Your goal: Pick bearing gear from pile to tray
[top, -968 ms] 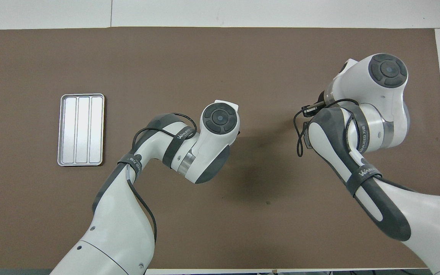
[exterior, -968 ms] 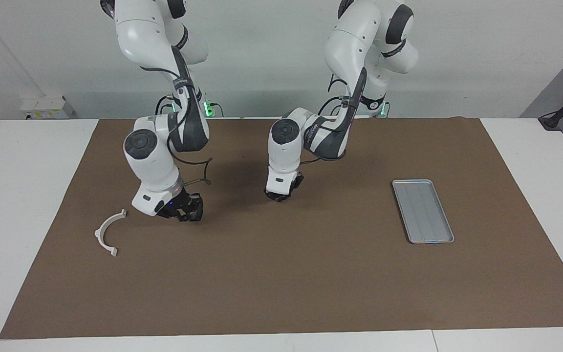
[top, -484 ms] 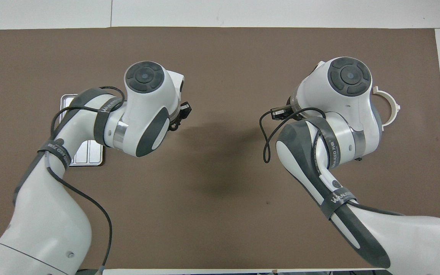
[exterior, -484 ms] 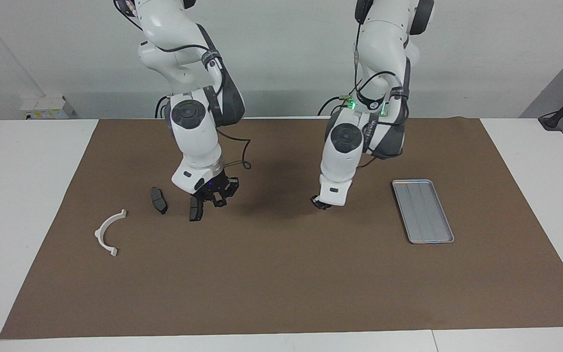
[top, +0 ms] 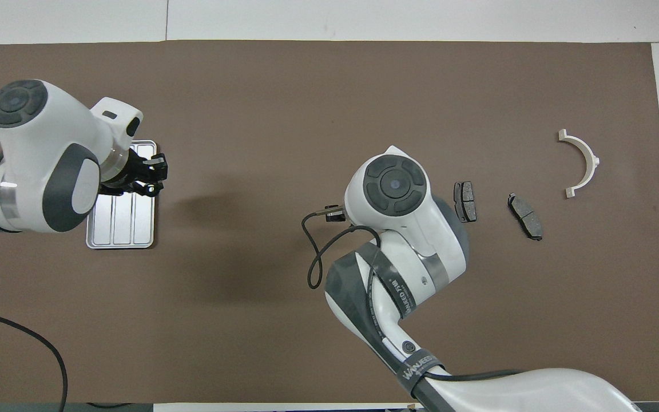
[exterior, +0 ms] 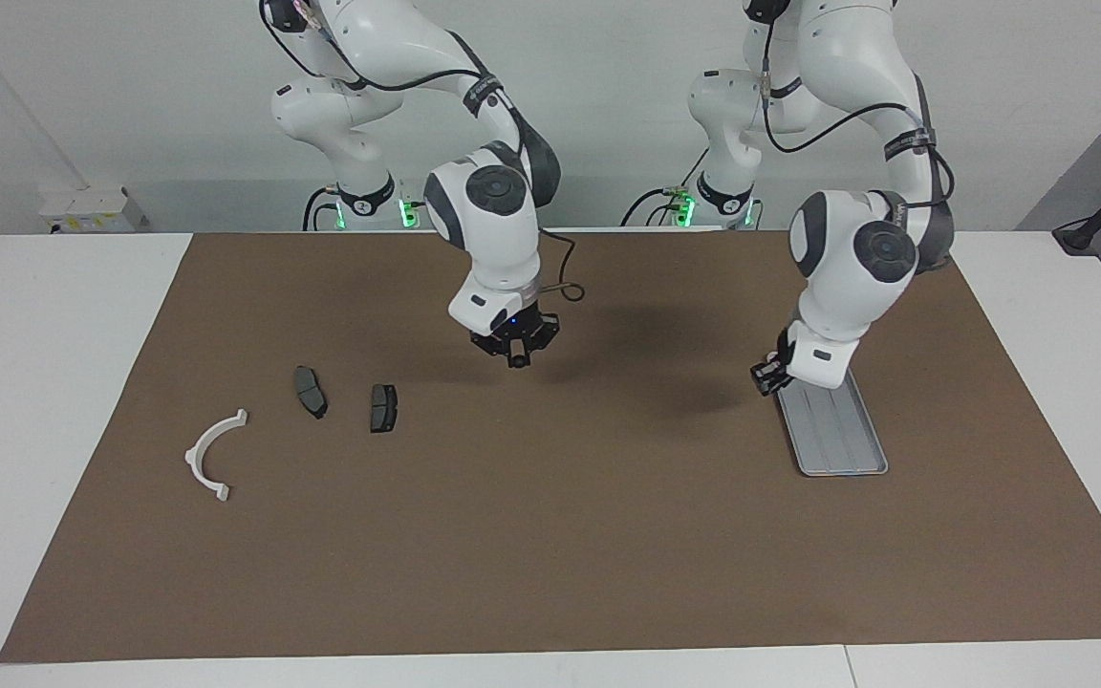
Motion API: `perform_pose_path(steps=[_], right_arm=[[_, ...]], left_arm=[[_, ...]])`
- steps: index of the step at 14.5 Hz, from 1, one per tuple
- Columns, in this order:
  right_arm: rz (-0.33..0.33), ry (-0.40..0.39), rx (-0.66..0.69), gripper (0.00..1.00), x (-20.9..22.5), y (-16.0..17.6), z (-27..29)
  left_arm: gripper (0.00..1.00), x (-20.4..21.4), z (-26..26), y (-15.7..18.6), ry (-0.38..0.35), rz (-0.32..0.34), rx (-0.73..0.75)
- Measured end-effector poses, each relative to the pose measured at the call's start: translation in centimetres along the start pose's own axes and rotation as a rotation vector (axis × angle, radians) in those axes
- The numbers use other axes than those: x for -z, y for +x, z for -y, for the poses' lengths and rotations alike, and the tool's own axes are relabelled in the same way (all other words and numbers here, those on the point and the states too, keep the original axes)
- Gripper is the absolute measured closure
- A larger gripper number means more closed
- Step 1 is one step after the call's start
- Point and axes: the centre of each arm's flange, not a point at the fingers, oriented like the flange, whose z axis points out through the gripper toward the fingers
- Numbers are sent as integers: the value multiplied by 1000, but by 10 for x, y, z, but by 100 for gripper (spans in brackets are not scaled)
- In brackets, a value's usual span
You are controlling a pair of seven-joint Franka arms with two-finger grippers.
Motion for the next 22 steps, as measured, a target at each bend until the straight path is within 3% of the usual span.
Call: perform_pose_path(steps=[2,5,10,22], right_arm=[[5,-3,-1,76,-15,-6,6],[-2,3,-18,76,-38,-12,22],[-8,10,-29,76,-64,-25,50],[-27,19,-37,76,-87,-19,48]], left_arm=[[65,-6,39,14,-13,-19,-19],[65,-23,47,15,-27,-68,-22],[65,-44,69,13,-28,-82,-55],[65,-77,74,-1,-27,-80,-54]])
